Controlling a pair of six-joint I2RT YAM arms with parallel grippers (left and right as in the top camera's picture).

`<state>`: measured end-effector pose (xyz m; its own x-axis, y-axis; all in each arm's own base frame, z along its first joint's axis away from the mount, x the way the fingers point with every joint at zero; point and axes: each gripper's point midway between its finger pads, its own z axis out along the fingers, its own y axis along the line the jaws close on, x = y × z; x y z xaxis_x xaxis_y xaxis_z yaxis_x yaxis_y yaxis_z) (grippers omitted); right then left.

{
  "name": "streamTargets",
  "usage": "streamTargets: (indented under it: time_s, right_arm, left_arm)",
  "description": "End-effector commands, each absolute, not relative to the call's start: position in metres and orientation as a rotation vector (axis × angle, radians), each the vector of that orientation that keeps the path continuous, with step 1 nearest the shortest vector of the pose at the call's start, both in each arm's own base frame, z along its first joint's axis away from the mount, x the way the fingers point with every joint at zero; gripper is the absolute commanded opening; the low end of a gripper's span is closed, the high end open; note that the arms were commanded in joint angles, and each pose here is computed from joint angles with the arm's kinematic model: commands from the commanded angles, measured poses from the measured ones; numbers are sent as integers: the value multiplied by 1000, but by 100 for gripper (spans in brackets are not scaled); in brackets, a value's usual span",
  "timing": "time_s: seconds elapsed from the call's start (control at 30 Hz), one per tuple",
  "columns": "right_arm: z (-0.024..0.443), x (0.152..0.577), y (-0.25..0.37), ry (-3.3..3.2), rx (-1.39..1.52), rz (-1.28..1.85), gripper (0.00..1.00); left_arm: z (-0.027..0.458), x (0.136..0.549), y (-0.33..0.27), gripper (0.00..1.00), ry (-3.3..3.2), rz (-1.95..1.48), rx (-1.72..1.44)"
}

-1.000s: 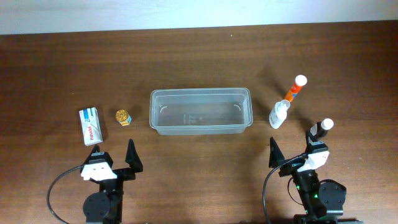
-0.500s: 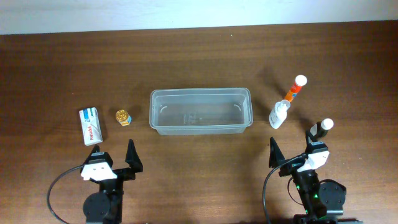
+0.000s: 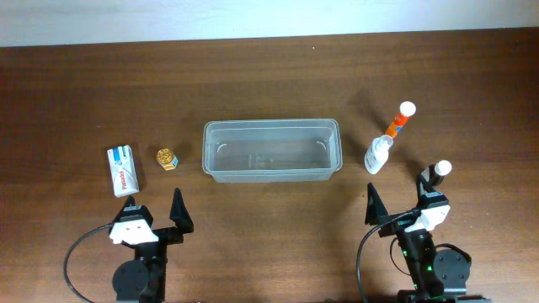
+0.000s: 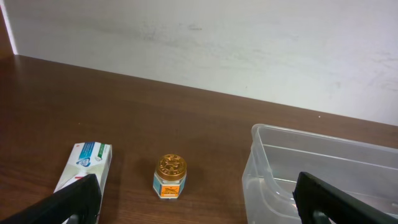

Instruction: Pack container

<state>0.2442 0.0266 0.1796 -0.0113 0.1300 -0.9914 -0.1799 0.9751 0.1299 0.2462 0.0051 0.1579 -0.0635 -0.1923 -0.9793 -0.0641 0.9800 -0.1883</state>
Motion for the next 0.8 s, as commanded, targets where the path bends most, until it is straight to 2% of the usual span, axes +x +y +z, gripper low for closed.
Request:
streamTargets:
  time_s: [0.0,0.2,0.47,0.77]
  right_arm:
    - [212,238,31,1495,-47,282,98]
    - [263,234,32,1527,-64,262,98]
    - [326,261,30,1855,-17,283,98]
    - [349,299,28,2322,-3,302,98]
  left_arm:
    - [158,246,4,99,1635,-98,-176]
    - [158,246,4,99,1635,-98,-176]
    - [158,246,4,99,1635,-98,-176]
    - [158,246,4,99,1635,-98,-176]
